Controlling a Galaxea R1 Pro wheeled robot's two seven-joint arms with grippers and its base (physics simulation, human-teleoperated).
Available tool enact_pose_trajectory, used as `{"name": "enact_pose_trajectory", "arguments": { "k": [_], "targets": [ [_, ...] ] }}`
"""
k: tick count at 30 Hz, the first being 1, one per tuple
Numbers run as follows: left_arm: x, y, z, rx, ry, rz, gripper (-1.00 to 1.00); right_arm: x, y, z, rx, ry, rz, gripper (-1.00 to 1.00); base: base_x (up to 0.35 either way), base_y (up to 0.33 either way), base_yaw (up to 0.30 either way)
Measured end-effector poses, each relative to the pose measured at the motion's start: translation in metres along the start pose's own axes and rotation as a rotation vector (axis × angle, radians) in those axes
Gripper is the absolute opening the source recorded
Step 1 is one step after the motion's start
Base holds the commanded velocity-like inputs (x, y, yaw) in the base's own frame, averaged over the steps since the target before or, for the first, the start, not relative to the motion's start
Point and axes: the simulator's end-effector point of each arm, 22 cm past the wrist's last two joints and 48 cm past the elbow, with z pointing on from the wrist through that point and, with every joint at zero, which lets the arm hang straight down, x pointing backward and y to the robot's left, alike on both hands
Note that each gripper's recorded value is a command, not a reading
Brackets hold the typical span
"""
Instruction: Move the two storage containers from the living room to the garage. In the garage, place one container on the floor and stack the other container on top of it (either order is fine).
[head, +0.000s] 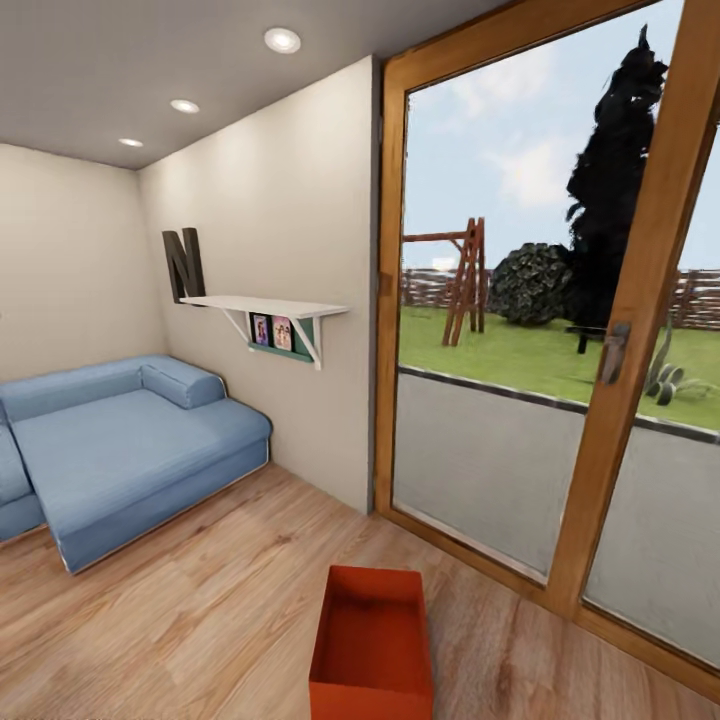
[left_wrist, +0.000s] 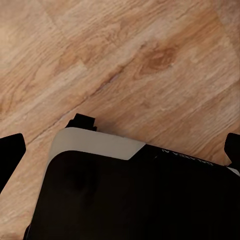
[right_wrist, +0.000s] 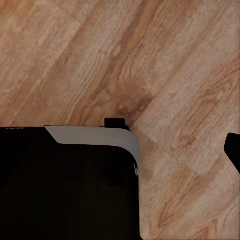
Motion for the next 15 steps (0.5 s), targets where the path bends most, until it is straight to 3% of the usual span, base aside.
{"name": "enact_pose_trajectory", "arguments": {
  "k": [6,15],
  "targets": [
    [0.0002,-0.001,-0.0001,0.002,0.0,0.008,1.0,0.0003,0.0003,-0.0001,-0.002,0.001,-0.003,1.0,0.038,0.0,0.005],
    [-0.0003,-0.0005,-0.0003,0.002,-0.001,0.011,1.0,0.0003,0.0008,-0.0002,-0.004,0.0,-0.006,1.0,0.275,-0.011,0.0]
  ]
}}
